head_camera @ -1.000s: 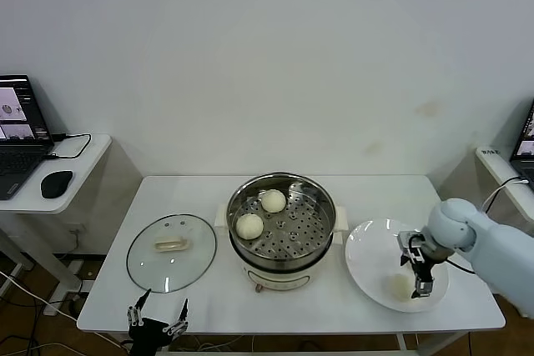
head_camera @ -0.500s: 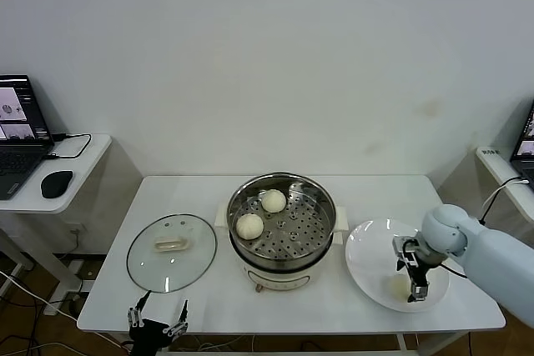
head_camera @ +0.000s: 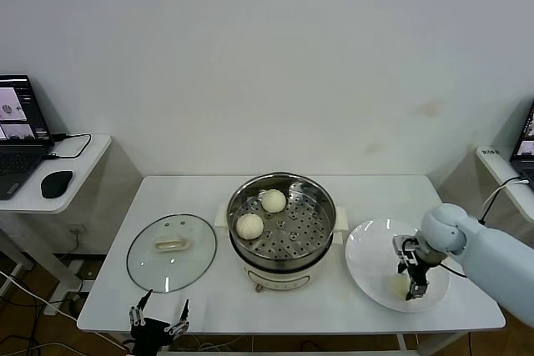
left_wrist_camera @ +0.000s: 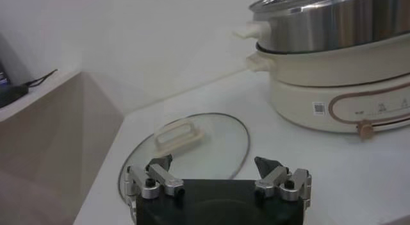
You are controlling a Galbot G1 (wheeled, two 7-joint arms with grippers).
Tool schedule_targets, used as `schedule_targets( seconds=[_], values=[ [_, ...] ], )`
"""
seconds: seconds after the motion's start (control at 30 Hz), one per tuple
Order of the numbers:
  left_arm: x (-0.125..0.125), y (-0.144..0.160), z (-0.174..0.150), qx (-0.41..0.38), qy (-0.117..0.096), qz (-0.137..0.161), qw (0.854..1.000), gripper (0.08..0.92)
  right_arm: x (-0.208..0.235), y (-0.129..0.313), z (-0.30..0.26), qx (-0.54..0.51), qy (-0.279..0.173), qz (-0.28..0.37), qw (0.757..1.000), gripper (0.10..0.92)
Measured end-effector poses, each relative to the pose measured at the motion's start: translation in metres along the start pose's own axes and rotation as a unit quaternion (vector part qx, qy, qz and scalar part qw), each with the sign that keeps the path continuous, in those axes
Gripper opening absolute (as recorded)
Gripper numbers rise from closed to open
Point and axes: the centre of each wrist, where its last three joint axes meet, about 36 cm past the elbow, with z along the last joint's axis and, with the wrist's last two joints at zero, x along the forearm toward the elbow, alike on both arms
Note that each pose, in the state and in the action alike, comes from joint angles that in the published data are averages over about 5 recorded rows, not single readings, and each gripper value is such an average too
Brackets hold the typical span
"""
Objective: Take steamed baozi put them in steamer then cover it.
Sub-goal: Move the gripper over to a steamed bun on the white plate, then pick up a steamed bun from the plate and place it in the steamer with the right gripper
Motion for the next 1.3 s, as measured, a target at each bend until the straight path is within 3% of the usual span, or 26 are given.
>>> schedule_targets(
  seconds=[0.3, 0.63, 1.0, 1.3],
  values=[
    [-0.004, -0.004, -0.004, 0.003, -0.007, 0.002, 1.000, 0.823, 0.025, -0.007, 0.006, -0.009, -0.007, 0.011, 1.000, 0.586],
    [-0.010, -0.004, -0.008, 0.006, -0.019, -0.008, 1.000, 0.823, 0.102, -0.039, -0.007, -0.005, -0.041, 0.052, 0.998, 0.585],
    [-0.009, 0.003, -0.006, 0.000, -0.030, -0.035, 0.999, 0.823, 0.224, -0.091, -0.093, 0.066, -0.113, 0.095, 0.987, 0.586],
    [-0.005, 0.004, -0.009, -0.005, -0.040, -0.056, 0.998, 0.823, 0.267, -0.115, -0.175, 0.202, -0.154, 0.084, 0.964, 0.585]
  ],
)
